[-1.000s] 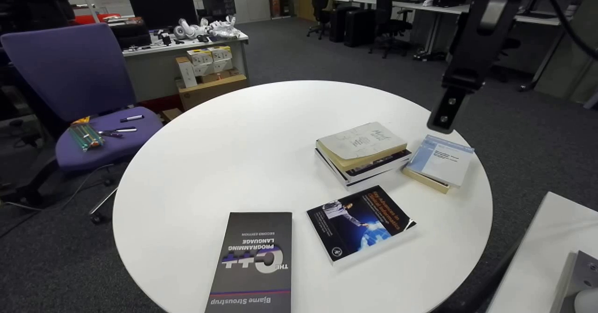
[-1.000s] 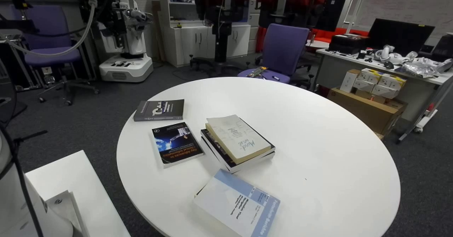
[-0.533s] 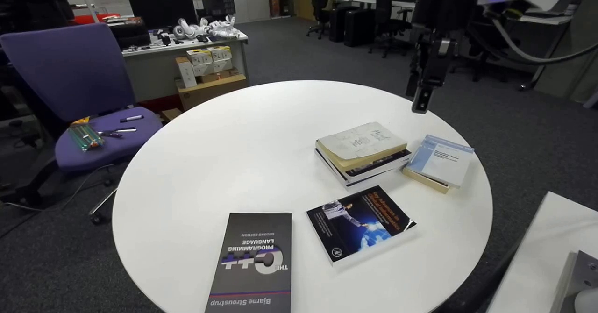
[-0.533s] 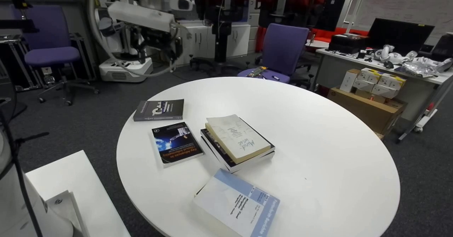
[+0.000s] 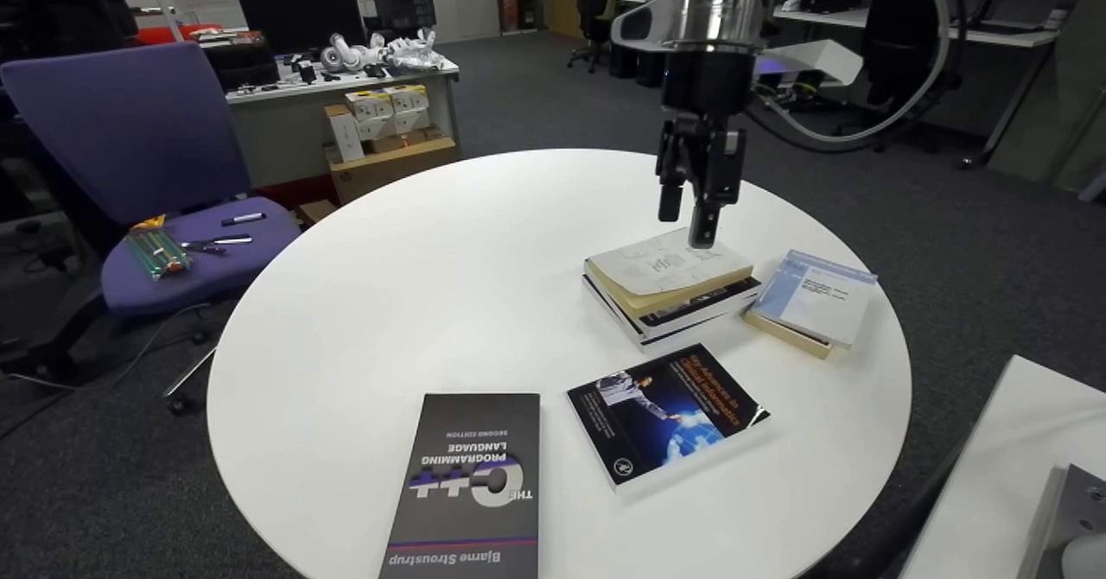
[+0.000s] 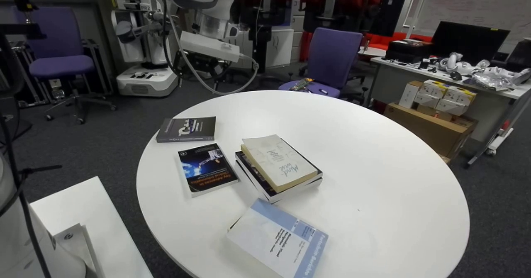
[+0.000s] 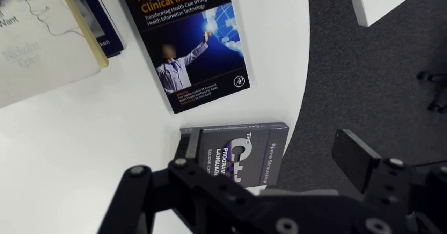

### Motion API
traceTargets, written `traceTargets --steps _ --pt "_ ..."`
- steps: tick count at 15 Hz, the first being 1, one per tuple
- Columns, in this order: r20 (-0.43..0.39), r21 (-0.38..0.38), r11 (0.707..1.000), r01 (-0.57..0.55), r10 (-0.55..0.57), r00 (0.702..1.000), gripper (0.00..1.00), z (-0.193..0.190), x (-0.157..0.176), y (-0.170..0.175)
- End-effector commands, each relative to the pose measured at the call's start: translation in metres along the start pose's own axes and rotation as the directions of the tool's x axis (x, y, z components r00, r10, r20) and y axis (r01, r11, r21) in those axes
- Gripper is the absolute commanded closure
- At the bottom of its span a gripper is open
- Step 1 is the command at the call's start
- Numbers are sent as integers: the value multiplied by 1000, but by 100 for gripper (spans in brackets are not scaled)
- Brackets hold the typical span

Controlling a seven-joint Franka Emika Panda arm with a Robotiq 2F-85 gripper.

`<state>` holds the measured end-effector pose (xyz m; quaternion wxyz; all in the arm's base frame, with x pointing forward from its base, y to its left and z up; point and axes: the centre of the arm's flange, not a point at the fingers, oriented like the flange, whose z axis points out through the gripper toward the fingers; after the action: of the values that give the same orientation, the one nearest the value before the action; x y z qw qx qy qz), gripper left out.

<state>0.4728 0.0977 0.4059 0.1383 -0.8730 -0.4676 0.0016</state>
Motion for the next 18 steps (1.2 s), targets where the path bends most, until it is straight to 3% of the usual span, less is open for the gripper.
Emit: traceTargets --steps 1,13,18 --pt "6 2 1000 9 -9 1000 0 3 7 0" --pt "-4 1 1000 -7 7 1000 0 7 10 7" --pt "21 15 998 -63 62 998 0 29 31 79"
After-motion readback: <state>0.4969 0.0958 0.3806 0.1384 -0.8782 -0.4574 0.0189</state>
